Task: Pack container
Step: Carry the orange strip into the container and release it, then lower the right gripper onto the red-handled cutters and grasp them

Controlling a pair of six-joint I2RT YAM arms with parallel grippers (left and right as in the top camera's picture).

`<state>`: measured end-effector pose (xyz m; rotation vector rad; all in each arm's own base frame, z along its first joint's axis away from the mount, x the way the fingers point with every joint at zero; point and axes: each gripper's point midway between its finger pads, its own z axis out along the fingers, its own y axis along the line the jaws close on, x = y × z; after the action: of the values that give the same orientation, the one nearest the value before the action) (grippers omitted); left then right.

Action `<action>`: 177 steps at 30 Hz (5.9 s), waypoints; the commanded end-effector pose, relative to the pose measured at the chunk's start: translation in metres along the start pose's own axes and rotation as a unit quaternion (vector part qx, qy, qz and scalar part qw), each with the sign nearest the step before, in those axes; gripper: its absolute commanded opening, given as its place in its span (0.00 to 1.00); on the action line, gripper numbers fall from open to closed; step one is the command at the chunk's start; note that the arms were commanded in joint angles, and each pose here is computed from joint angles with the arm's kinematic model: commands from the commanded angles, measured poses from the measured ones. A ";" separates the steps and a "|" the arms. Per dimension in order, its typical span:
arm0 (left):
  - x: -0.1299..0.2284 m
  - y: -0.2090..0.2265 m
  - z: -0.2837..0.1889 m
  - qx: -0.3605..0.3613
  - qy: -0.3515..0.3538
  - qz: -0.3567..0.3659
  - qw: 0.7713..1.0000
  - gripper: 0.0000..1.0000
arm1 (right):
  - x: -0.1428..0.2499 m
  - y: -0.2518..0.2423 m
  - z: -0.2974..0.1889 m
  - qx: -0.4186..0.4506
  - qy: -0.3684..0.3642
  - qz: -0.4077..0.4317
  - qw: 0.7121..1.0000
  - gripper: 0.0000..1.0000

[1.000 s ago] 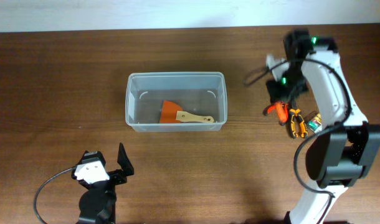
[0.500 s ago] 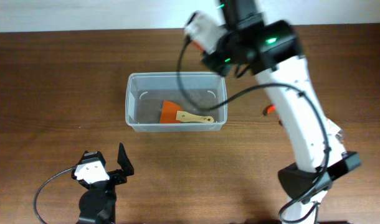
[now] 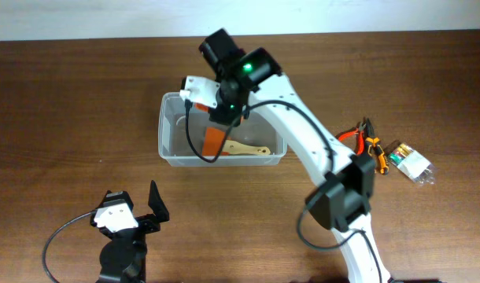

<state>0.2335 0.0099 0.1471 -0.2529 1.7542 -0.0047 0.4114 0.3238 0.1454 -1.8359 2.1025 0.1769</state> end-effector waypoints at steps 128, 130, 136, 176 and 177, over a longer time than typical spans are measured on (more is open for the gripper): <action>0.000 0.000 0.000 0.001 -0.001 0.005 1.000 0.99 | 0.366 -0.025 0.029 0.096 0.105 0.910 0.388 0.51; 0.001 0.000 0.000 0.000 -0.001 0.005 1.000 0.99 | 0.368 -0.027 0.029 0.101 0.101 0.911 0.388 0.51; 0.000 0.000 0.000 0.001 -0.001 0.005 1.000 0.99 | 0.372 -0.030 0.028 0.108 0.094 0.921 0.363 0.43; 0.001 0.000 0.000 0.000 -0.001 0.005 1.000 0.99 | 0.380 -0.025 0.025 0.131 0.106 0.930 0.327 0.49; 0.001 0.000 0.000 0.000 -0.001 0.005 1.000 0.99 | 0.380 -0.026 0.026 0.132 0.106 0.930 0.327 0.43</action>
<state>0.2335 0.0099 0.1471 -0.2529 1.7542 -0.0047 0.4049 -0.0217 0.0030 1.5234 2.7348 0.0987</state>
